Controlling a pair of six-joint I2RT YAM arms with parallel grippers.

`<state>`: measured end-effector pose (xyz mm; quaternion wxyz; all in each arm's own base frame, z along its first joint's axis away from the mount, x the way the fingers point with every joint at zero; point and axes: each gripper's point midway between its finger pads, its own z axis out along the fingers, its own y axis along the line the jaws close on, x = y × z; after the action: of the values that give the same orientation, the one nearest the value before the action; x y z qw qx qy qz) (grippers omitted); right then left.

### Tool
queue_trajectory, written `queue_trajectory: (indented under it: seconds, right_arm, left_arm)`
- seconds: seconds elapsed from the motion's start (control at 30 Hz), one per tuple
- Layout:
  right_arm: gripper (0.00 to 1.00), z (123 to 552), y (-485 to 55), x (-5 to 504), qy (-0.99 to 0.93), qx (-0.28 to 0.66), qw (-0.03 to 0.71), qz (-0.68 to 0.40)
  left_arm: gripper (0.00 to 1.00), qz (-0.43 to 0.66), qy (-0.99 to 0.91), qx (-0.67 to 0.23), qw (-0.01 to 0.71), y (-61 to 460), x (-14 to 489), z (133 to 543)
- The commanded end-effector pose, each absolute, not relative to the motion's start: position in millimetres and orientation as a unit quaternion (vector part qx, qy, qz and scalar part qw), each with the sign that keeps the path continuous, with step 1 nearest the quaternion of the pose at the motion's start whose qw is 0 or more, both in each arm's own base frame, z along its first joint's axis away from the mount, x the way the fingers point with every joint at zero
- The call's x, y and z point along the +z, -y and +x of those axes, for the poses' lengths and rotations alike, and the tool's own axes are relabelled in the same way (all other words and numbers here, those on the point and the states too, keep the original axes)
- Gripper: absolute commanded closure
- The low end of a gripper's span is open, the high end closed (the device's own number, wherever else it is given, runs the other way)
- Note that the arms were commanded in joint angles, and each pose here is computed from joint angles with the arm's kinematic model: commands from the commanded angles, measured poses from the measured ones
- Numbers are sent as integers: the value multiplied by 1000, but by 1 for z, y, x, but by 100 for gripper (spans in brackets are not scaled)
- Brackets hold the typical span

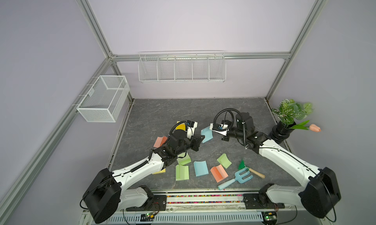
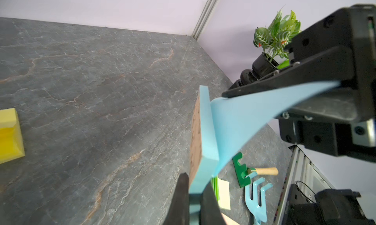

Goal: Tear off pages from different memo pads
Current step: Tear off the paper from the memo pad, then place the paper at the center of the board.

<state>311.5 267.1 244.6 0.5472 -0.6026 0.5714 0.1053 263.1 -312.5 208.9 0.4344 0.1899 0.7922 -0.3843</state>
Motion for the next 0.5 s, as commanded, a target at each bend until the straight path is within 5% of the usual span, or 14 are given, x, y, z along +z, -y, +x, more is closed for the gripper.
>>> queue_trajectory:
  seconds: [0.0, 0.47]
  right_arm:
    - [93, 364, -239, 279, -586, 9, 609, -534]
    - [94, 442, -214, 205, -602, -64, 528, -596]
  left_arm:
    - [100, 156, -836, -327, 413, 295, 182, 271]
    - [100, 100, -850, -276, 438, 268, 187, 283]
